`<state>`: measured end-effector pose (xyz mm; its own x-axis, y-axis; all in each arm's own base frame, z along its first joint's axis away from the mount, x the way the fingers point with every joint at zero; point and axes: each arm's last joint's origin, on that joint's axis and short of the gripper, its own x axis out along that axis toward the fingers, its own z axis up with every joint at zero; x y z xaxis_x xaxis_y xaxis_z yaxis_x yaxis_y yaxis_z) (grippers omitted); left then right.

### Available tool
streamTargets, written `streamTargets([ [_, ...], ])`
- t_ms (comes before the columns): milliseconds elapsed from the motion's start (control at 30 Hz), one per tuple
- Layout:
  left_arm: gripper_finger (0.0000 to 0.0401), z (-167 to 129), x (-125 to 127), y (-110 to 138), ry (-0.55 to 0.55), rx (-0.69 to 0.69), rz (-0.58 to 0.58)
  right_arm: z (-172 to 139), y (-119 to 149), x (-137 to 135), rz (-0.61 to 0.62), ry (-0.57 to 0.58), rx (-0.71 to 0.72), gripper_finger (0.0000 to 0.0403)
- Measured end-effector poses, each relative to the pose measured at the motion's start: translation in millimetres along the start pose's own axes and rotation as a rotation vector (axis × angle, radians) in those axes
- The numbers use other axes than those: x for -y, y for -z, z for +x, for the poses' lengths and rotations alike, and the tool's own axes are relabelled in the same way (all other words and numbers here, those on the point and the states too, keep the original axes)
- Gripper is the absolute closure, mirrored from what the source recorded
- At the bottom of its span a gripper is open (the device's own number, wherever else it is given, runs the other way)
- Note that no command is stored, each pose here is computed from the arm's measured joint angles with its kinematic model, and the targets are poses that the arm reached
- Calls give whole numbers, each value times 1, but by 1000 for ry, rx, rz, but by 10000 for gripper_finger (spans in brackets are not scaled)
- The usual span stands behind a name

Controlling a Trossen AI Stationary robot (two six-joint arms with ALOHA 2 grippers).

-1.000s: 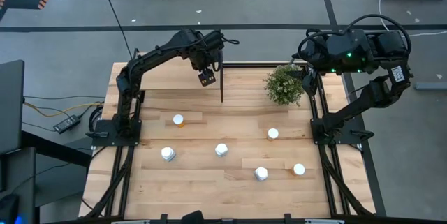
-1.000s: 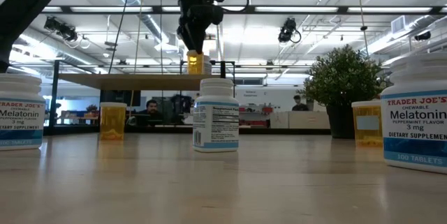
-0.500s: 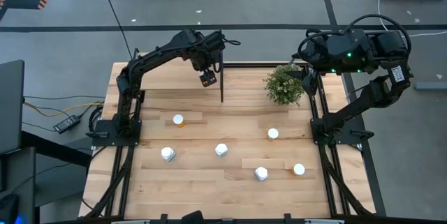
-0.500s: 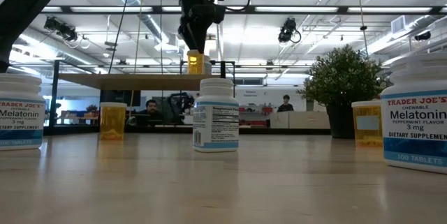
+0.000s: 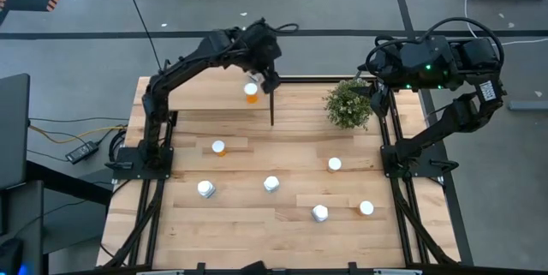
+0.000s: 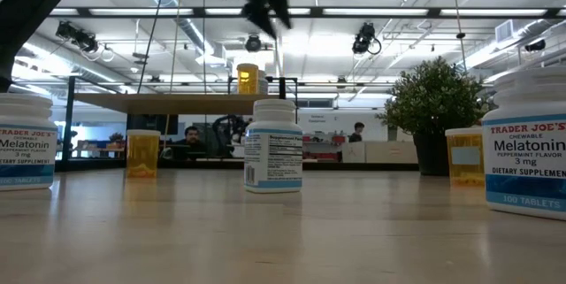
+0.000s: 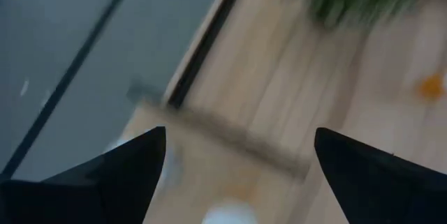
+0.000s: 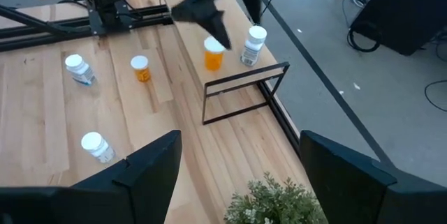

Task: Pick and place medicine bottles onto shelf by color
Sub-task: Put the orange pill bottle on the shelf

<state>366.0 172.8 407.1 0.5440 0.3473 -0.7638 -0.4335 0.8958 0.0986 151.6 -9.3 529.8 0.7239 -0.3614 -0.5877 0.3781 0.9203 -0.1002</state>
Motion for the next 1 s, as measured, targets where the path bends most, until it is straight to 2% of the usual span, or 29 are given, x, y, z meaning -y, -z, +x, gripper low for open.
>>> streamTargets([
  [100, 37, 7, 6, -14, 17, 126, -18, 0, 0, 0, 18, 0, 4, 105],
  [300, 62, 40, 11, -28, 31, 227, -44, 0, 0, 0, 101, -13, -1, 105],
  [633, 95, 86, 26, -52, 129, 473, -162, 0, 0, -1, 121, -19, -2, 105],
  [867, 103, 118, 41, -50, 153, 475, -152, 0, 0, -1, 144, -19, -3, 105],
  [1000, 104, 118, 46, -42, 144, 383, -87, 0, 0, -1, 149, -19, -6, 105],
])
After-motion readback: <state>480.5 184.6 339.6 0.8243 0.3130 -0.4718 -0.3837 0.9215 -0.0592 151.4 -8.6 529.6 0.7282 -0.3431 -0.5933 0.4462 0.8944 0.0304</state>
